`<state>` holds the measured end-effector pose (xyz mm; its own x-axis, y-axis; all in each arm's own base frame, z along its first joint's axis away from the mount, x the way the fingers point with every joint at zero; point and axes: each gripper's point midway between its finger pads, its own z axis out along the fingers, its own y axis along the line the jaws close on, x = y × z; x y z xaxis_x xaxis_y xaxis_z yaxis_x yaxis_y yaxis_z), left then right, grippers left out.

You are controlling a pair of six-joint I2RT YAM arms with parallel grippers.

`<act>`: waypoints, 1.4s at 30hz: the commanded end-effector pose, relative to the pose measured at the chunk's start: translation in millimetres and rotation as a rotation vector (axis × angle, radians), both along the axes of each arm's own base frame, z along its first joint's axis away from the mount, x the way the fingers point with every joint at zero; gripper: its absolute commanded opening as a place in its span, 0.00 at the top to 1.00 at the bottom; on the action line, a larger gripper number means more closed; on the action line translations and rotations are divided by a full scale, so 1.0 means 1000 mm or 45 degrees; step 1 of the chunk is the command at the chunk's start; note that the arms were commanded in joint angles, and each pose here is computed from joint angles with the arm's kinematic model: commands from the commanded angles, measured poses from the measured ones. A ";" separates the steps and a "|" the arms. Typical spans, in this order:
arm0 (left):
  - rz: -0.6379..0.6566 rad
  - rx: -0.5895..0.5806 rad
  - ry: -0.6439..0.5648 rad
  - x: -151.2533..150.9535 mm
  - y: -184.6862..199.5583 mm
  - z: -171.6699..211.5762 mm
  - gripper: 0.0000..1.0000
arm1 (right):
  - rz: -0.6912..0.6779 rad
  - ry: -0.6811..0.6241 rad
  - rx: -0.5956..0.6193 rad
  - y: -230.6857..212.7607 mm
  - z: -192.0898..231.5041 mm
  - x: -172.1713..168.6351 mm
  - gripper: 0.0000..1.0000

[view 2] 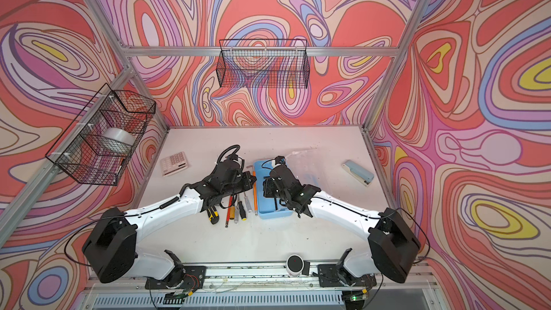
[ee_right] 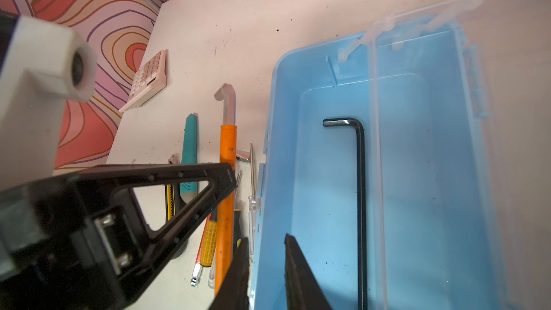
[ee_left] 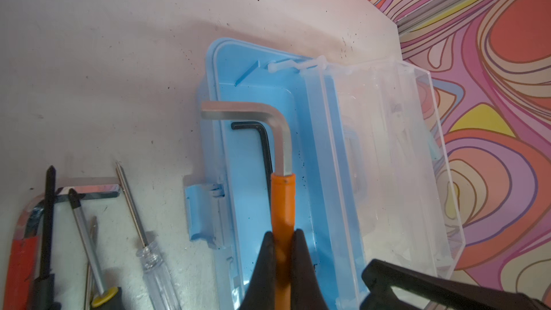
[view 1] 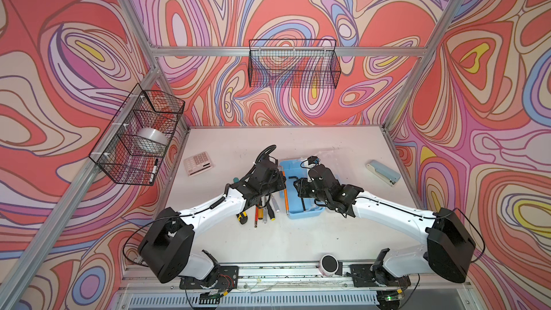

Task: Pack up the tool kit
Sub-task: 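Carry the orange hex key into the box beside the dark key and release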

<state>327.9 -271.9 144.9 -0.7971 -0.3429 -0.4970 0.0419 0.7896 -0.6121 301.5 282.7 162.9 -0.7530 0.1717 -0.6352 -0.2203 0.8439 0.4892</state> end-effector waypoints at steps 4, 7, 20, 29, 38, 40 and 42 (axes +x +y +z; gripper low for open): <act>0.017 -0.079 -0.067 0.022 -0.022 0.019 1.00 | -0.048 -0.039 0.028 -0.009 0.008 0.004 0.79; 0.022 -0.067 -0.049 0.025 -0.025 0.011 1.00 | -0.053 -0.035 0.025 -0.011 0.006 0.004 0.79; 0.004 0.066 0.014 0.038 -0.032 -0.018 1.00 | -0.035 0.007 0.026 -0.008 -0.006 0.005 0.78; -0.034 0.077 0.106 0.035 -0.041 -0.046 1.00 | -0.037 0.015 0.019 -0.009 -0.011 0.006 0.78; -0.035 0.104 0.143 0.033 -0.041 -0.061 0.81 | -0.040 0.027 0.018 -0.010 -0.015 0.007 0.78; -0.033 0.105 0.145 0.033 -0.040 -0.062 0.81 | -0.041 0.029 0.022 -0.010 -0.016 0.008 0.78; -0.031 0.108 0.145 0.033 -0.040 -0.062 0.81 | -0.043 0.029 0.023 -0.010 -0.016 0.008 0.78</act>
<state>359.0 -307.9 83.0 -0.8562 -0.2823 -0.4326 -0.0012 0.8386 -0.5447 308.9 273.8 156.3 -0.7522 0.2071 -0.6256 -0.1925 0.8389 0.5092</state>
